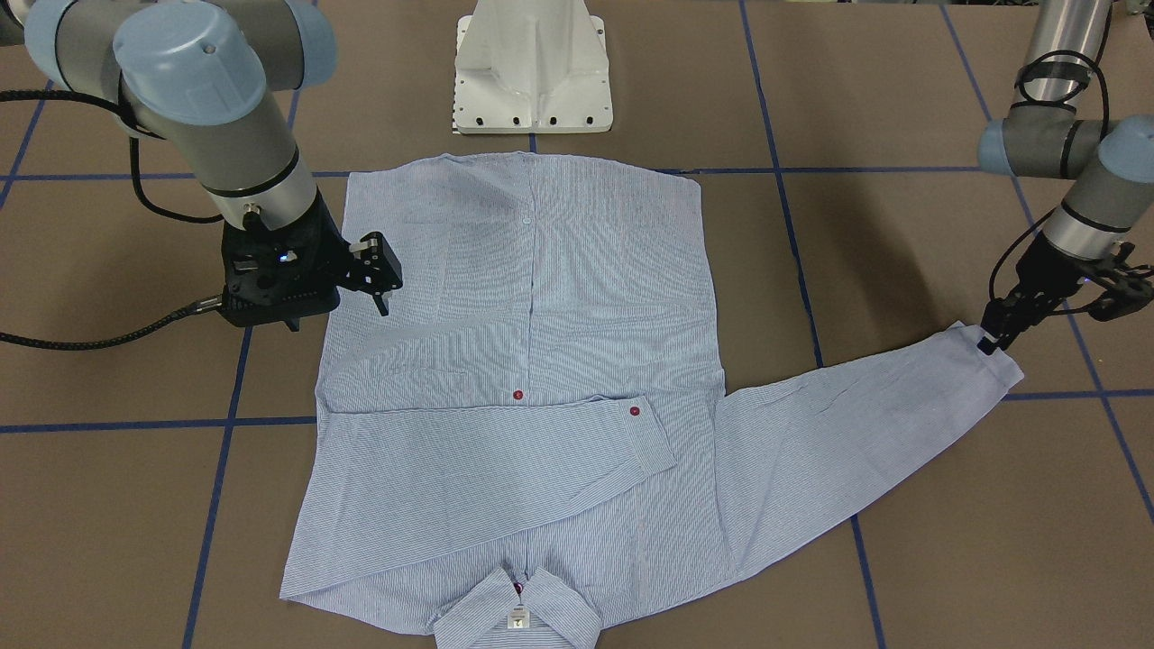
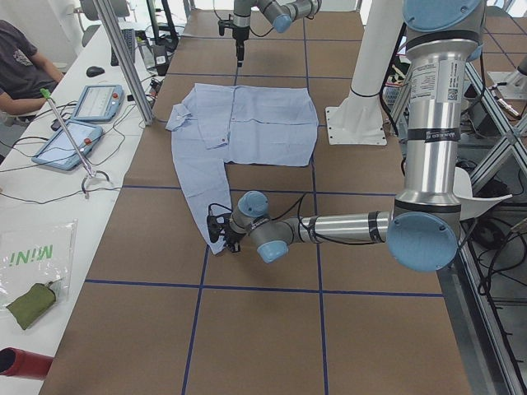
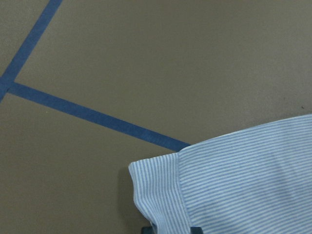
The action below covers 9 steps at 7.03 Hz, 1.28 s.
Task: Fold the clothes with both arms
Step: 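Release the sleeve and raise the right gripper while the left gripper grasps the other cuff, then fold the held sleeve across the shirt front with the left gripper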
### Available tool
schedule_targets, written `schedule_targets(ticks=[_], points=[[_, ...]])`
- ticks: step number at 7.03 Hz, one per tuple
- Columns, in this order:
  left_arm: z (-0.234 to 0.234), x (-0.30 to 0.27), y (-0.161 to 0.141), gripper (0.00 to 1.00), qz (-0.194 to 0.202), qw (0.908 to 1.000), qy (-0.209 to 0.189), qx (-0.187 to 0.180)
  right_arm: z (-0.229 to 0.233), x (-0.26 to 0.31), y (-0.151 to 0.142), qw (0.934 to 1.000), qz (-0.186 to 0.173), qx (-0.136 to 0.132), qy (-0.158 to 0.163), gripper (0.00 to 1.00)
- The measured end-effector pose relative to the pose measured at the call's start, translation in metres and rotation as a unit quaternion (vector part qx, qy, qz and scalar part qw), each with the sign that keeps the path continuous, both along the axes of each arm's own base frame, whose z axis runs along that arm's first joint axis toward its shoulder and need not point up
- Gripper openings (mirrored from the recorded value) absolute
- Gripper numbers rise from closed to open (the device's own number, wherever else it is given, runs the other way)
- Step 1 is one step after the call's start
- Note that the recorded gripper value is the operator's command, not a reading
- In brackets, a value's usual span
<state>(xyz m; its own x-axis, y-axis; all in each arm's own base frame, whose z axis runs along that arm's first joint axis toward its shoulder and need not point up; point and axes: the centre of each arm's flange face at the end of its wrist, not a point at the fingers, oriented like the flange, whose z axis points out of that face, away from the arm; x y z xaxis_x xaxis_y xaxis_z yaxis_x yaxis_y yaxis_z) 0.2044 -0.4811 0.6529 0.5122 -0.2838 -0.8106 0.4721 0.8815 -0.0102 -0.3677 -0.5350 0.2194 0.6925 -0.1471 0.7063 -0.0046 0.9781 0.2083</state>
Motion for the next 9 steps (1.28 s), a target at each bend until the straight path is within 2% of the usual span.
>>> schedule_targets(ticks=[3,5,7,9], points=[[-0.002,-0.002,0.003,0.00,0.003,1.0000,0.001,0.002,0.006,0.001,0.000,1.0000,0.000,-0.003,0.002,1.00],[-0.027,-0.003,0.002,0.00,0.006,0.9998,0.011,0.013,0.013,0.007,0.003,1.0000,-0.002,-0.009,0.001,1.00],[-0.102,0.006,-0.008,0.00,0.016,0.9996,0.018,0.012,0.039,0.033,0.010,0.9998,-0.009,-0.018,0.001,1.00],[-0.227,0.035,-0.049,0.00,0.017,0.9997,0.018,0.008,0.077,0.068,0.019,0.9995,-0.022,-0.019,0.011,1.00]])
